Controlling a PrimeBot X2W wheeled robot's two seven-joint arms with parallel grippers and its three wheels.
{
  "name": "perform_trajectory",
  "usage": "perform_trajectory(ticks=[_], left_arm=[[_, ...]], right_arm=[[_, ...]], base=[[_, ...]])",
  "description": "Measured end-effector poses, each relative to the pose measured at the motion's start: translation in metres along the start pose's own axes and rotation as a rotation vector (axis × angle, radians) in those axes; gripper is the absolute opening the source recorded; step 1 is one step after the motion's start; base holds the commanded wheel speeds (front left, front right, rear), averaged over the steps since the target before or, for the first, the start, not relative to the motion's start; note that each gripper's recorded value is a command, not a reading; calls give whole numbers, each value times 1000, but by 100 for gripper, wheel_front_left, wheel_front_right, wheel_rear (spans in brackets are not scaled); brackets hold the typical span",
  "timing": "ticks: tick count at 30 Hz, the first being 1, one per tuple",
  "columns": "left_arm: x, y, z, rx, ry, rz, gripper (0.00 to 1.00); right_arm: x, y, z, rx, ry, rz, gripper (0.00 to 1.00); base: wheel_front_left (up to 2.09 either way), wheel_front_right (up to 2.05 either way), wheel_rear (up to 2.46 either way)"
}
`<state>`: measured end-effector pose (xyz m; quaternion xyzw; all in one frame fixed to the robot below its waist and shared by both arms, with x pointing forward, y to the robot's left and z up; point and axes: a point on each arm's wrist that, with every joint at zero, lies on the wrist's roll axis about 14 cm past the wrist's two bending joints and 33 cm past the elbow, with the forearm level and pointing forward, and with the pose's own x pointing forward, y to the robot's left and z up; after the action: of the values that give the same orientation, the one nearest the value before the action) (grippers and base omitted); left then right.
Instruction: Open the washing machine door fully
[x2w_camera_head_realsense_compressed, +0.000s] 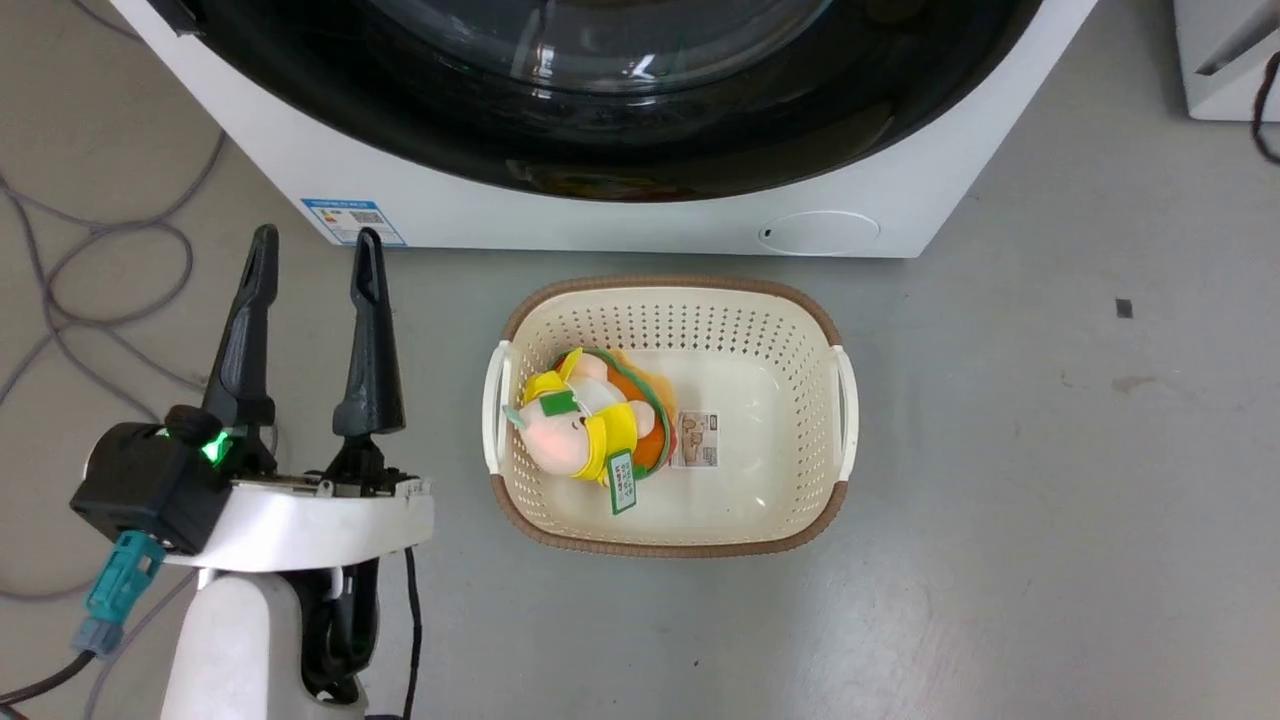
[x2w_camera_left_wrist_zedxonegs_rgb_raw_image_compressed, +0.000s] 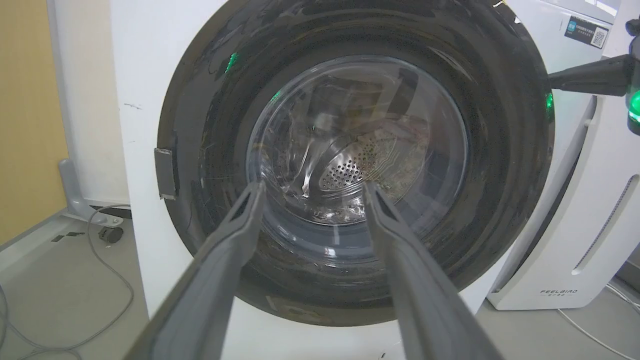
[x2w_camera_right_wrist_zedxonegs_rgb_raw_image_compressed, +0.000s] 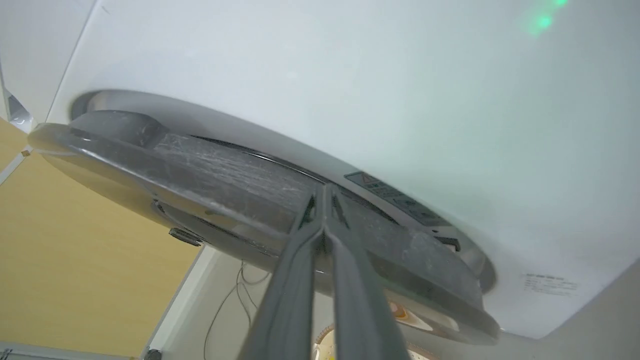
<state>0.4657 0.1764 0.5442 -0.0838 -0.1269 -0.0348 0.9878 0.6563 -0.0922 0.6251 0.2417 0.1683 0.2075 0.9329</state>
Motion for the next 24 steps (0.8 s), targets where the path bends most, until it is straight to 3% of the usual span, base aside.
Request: perform_trajectory(ticks=[24], left_arm=[[-4,10,8,17,-13,38,100]], right_arm=[[-11,9,-26,18,249,50,0]], base=[[0,0,0]])
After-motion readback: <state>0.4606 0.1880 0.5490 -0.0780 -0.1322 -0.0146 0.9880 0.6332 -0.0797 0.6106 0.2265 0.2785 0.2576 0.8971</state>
